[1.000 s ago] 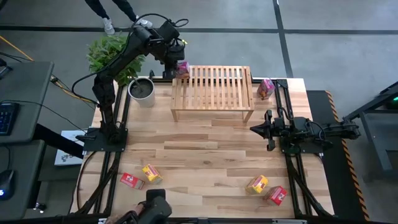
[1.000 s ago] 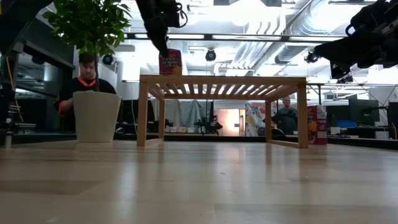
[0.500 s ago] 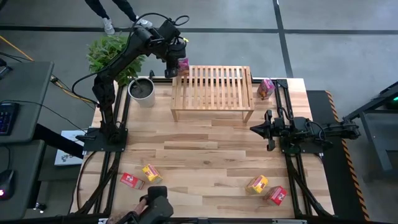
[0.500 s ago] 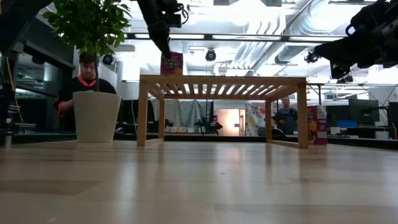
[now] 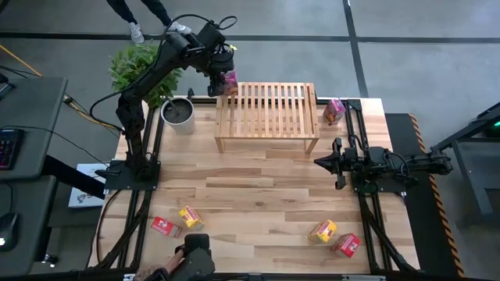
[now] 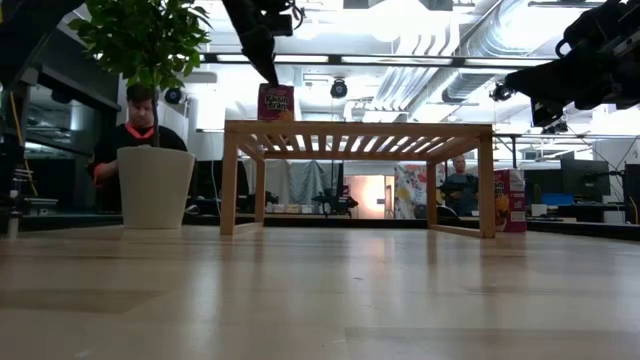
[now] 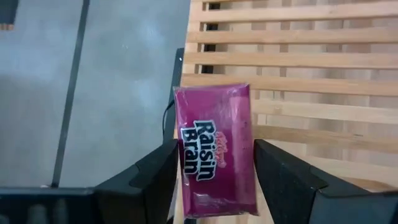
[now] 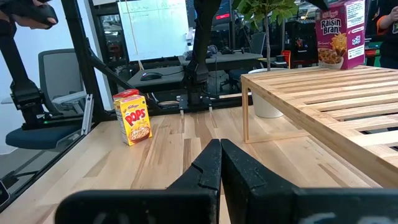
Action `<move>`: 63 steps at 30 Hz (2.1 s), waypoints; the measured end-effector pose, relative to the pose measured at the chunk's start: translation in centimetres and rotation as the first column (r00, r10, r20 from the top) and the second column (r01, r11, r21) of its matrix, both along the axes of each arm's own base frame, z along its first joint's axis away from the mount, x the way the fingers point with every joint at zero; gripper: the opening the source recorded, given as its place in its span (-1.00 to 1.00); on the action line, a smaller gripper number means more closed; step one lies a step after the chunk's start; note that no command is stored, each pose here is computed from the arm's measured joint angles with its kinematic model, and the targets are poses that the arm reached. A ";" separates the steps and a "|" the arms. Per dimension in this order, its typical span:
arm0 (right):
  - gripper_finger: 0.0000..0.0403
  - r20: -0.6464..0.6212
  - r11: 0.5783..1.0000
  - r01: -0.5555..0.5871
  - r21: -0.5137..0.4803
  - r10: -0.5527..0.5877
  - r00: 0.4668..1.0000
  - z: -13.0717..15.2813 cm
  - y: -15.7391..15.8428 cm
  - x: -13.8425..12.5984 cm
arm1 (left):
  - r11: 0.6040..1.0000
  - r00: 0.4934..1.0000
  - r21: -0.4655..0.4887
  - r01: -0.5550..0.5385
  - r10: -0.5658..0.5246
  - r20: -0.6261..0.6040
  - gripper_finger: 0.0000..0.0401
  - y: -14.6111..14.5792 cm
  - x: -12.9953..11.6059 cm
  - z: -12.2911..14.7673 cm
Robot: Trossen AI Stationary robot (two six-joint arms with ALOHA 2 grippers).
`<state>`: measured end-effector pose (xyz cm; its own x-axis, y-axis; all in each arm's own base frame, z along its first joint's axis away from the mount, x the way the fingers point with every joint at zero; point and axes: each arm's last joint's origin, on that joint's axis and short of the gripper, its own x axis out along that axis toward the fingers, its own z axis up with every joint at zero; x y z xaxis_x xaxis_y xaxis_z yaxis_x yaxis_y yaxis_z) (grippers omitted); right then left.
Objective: Stack cereal on shelf
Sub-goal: Put the left violet cereal box on the shelf, then put the violet cereal box aligned with the other violet cereal box on the shelf
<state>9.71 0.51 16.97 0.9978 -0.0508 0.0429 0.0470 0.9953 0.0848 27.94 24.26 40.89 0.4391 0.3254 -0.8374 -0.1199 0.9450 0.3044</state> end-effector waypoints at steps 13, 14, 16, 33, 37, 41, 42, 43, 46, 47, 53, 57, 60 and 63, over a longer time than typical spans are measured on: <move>-1.00 0.000 1.000 0.000 0.000 0.000 1.000 0.0 0.0 0.0 | 0.999 0.998 0.052 -0.001 -0.002 0.061 0.00 -0.4 -0.4 2.1; -1.00 0.000 1.000 0.000 0.000 0.000 1.000 0.0 0.0 0.0 | 0.998 0.998 0.056 -0.001 -0.003 0.066 0.00 -0.4 -0.5 2.3; -1.00 0.000 1.000 0.000 0.000 0.000 1.000 0.0 0.0 0.0 | 0.998 0.997 0.070 -0.003 -0.003 0.082 0.00 -0.5 -0.6 2.8; -1.00 0.000 1.000 0.000 0.000 0.000 1.000 0.0 0.0 0.0 | 0.990 0.776 -0.102 -0.100 0.141 0.614 -0.94 -5.0 -1.9 10.0; -1.00 0.000 1.000 0.000 0.000 0.000 1.000 0.0 0.0 0.0 | 0.998 0.711 -0.056 -0.016 0.051 0.701 -0.99 -7.6 -1.0 10.8; -1.00 0.000 1.000 0.003 -0.005 -0.003 1.000 0.0 0.0 0.0 | 0.997 0.626 -0.017 0.073 -0.032 0.779 -0.99 -10.2 0.2 10.2; -1.00 0.001 1.000 0.012 -0.009 -0.012 1.000 0.0 0.0 0.0 | 0.996 0.602 -0.015 0.092 -0.043 0.798 -1.00 -10.9 0.3 9.8; -1.00 0.007 1.000 0.016 0.001 -0.016 1.000 0.1 0.0 0.0 | 0.993 0.573 -0.013 0.116 -0.056 0.817 -1.00 -11.7 0.4 9.5; -1.00 0.076 0.990 0.000 0.140 -0.010 0.997 0.7 0.0 -0.1 | 0.980 0.487 -0.007 0.200 -0.093 0.868 -1.00 -14.3 0.2 7.8; -1.00 0.128 0.978 -0.018 0.208 -0.009 0.992 1.1 -0.1 -0.1 | 0.975 0.454 -0.015 0.224 -0.091 0.886 -1.00 -15.1 0.0 7.2; -1.00 0.534 0.869 -0.045 0.493 -0.261 0.804 5.2 -0.9 -1.9 | 0.950 0.201 -0.016 0.311 -0.049 0.978 -1.00 -19.2 -3.3 4.5; -1.00 0.486 0.801 0.169 0.575 -0.500 0.717 8.0 -1.8 -2.6 | 0.968 0.121 0.009 0.252 -0.041 0.992 -1.00 -20.6 -5.7 3.8; -0.99 0.305 0.670 0.429 0.606 -0.694 0.652 10.2 -2.5 -2.5 | 0.979 0.098 0.006 0.206 -0.027 0.995 -1.00 -21.1 -7.2 4.0; -0.91 0.102 0.576 0.618 0.535 -0.770 0.630 12.3 -3.0 -2.6 | 0.979 0.075 0.038 0.201 -0.054 0.996 -1.00 -21.4 -8.4 4.6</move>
<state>7.13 -2.53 29.26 0.5769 -0.8093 0.1106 0.6047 0.5142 0.6082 19.54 2.87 45.46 0.9161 0.1295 0.3795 -0.1163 0.9915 -0.0576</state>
